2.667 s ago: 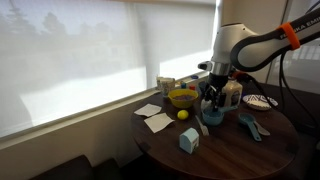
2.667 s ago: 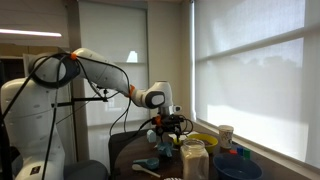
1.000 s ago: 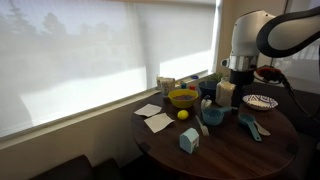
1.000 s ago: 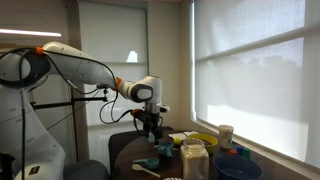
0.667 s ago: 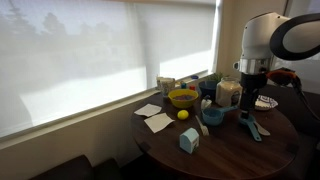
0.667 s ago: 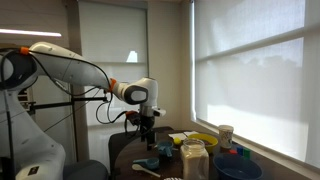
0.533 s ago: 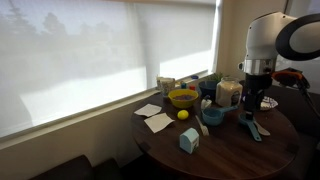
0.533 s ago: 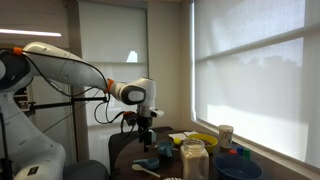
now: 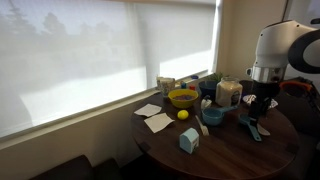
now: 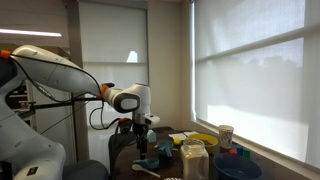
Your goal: Put the medium soup ladle in the large soup ladle and the small soup ladle in the medium soup ladle
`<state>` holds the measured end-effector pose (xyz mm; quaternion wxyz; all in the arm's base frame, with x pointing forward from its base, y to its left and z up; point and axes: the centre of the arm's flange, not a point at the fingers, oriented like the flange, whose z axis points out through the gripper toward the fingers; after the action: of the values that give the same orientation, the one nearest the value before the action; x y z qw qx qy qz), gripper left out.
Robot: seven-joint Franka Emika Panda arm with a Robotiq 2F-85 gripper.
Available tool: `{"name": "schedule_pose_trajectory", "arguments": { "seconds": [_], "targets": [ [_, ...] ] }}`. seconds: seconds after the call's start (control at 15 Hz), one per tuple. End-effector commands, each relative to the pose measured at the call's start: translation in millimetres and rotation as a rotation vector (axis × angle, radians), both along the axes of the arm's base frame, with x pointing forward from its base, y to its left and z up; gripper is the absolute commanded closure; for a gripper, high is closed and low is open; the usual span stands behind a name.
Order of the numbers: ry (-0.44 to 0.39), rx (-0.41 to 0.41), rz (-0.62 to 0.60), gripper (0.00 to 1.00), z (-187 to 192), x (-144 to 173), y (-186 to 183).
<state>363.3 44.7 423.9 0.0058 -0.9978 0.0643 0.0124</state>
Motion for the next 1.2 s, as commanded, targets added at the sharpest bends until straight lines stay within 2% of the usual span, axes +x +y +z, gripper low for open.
{"name": "schedule_pose_trajectory", "arguments": {
  "seconds": [0.0, 0.73, 0.87, 0.93, 1.0, 1.07, 1.13],
  "targets": [
    [-0.054, 0.001, -0.063, 0.0, -17.9, -6.3, 0.5],
    [-0.168, 0.022, -0.164, 0.0, -38.7, -3.4, -1.7],
    [-0.186, 0.024, -0.166, 0.18, -36.5, -0.8, -1.9],
    [-0.193, 0.025, -0.166, 0.34, -35.9, 0.3, -1.9],
    [-0.198, 0.026, -0.167, 0.43, -35.3, 0.8, -1.9],
    [-0.2, 0.027, -0.166, 0.49, -35.0, 1.4, -1.7],
    [-0.198, 0.027, -0.166, 0.49, -35.2, 1.8, -1.4]
  ]
}}
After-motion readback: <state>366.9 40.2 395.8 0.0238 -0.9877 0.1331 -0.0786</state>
